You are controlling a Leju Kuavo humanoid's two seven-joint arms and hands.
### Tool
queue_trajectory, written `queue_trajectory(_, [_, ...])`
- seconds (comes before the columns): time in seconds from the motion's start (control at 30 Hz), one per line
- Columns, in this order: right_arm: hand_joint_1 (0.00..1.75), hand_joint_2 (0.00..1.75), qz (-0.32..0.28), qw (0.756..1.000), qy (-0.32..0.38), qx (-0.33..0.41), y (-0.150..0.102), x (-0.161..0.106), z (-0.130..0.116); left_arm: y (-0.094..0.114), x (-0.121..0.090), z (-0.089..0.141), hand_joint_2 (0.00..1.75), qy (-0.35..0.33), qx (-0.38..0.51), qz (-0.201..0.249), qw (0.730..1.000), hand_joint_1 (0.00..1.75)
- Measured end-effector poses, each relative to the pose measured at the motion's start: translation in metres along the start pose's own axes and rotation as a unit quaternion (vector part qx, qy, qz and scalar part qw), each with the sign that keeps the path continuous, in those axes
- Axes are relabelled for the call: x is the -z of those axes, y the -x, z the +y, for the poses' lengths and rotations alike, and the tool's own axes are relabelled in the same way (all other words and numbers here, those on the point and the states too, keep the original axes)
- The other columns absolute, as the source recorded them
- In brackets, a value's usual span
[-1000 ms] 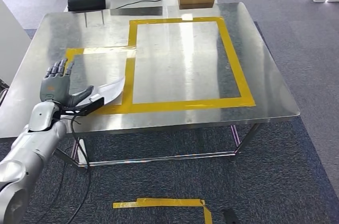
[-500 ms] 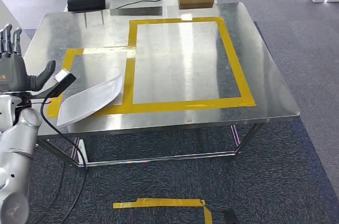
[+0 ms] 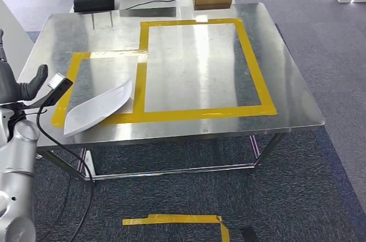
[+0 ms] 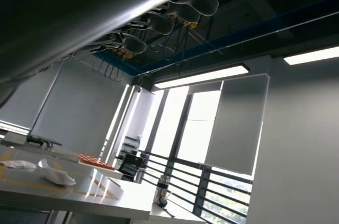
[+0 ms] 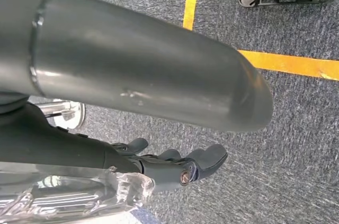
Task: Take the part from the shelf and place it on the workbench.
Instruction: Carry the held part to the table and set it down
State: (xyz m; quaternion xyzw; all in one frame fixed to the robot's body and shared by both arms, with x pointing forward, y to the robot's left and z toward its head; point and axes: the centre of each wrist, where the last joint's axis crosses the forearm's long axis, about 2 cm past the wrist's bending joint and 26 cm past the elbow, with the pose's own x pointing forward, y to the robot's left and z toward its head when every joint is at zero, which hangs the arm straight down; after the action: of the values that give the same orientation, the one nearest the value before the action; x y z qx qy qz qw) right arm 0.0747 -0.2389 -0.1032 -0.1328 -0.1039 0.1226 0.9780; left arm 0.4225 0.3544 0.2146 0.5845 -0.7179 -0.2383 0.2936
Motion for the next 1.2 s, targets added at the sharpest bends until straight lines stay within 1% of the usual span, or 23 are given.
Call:
queue_trajectory(0.23, [0.00,0.00,-0.001,1.000,0.003,-0.004,-0.0009,-0.0001,0.0000,-0.0024,-0.0001,0.0000,0.00,0.002,0.004,-0.006,1.000,0.00])
queue_trajectory(0.4, [0.00,0.00,0.001,1.000,0.003,-0.005,0.0006,-0.0002,0.0004,-0.0031,-0.0062,-0.0023,0.00,0.010,0.004,-0.007,1.000,0.00])
queue_trajectory(0.57, [0.00,0.00,0.003,1.000,0.003,-0.007,0.0024,-0.0003,0.0010,-0.0065,-0.0052,-0.0032,0.00,0.013,0.007,-0.011,1.000,0.00])
queue_trajectory(0.77, [0.00,0.00,0.002,1.000,0.000,-0.007,0.0004,-0.0006,0.0017,-0.0061,-0.0056,-0.0035,0.00,0.017,0.014,-0.011,1.000,0.00])
queue_trajectory(0.9, [0.00,0.00,0.004,1.000,-0.001,-0.006,0.0011,-0.0007,0.0020,-0.0061,-0.0097,-0.0059,0.00,0.025,0.016,-0.011,1.000,0.00])
queue_trajectory(1.03, [0.00,0.00,0.004,1.000,-0.001,-0.005,0.0010,-0.0007,0.0019,-0.0062,-0.0053,-0.0049,0.00,0.023,0.018,-0.012,1.000,0.00])
queue_trajectory(1.2, [0.00,0.00,0.004,1.000,-0.001,-0.003,0.0001,-0.0007,0.0018,-0.0043,-0.0050,-0.0048,0.00,0.025,0.020,-0.014,0.999,0.00])
